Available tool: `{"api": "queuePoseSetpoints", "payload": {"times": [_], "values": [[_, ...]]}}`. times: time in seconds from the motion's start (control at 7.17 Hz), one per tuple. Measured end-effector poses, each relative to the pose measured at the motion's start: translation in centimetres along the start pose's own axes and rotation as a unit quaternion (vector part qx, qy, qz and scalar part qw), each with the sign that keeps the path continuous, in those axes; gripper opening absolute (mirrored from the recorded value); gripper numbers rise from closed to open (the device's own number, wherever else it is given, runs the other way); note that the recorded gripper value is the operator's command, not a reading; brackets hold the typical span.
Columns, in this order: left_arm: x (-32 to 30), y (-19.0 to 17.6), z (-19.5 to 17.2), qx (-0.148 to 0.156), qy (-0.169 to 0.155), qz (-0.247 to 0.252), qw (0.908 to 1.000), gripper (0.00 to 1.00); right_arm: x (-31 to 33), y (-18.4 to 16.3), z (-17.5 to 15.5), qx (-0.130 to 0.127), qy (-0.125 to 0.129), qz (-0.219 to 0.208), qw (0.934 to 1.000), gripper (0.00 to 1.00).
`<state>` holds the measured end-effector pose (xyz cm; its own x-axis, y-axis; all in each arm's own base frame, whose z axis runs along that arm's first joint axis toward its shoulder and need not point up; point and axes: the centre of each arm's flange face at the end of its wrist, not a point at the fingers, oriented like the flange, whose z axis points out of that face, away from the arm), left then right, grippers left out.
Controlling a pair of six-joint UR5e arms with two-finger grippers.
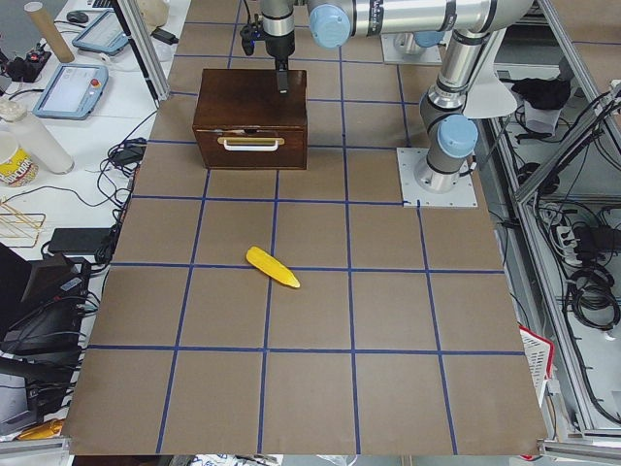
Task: Open drawer and put corn inside
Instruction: 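Move the left gripper down beside the cabinet toward the white drawer handle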
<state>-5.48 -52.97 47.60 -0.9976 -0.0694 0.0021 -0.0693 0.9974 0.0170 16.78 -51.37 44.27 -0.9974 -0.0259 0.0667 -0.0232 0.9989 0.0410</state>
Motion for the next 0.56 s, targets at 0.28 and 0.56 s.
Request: {"api": "queuePoseSetpoints", "payload": {"times": [0.28,0.56], "values": [[-5.9,-1.3,-0.4,0.006,0.002,0.008,0.9999,1.00,0.0,0.0,0.0,0.000,0.000,0.000,1.0000,1.00],[-11.9,-2.8,0.9,0.012,0.000,0.022,0.9997,1.00,0.0,0.0,-0.1,0.001,0.001,0.000,1.0000,1.00]]}}
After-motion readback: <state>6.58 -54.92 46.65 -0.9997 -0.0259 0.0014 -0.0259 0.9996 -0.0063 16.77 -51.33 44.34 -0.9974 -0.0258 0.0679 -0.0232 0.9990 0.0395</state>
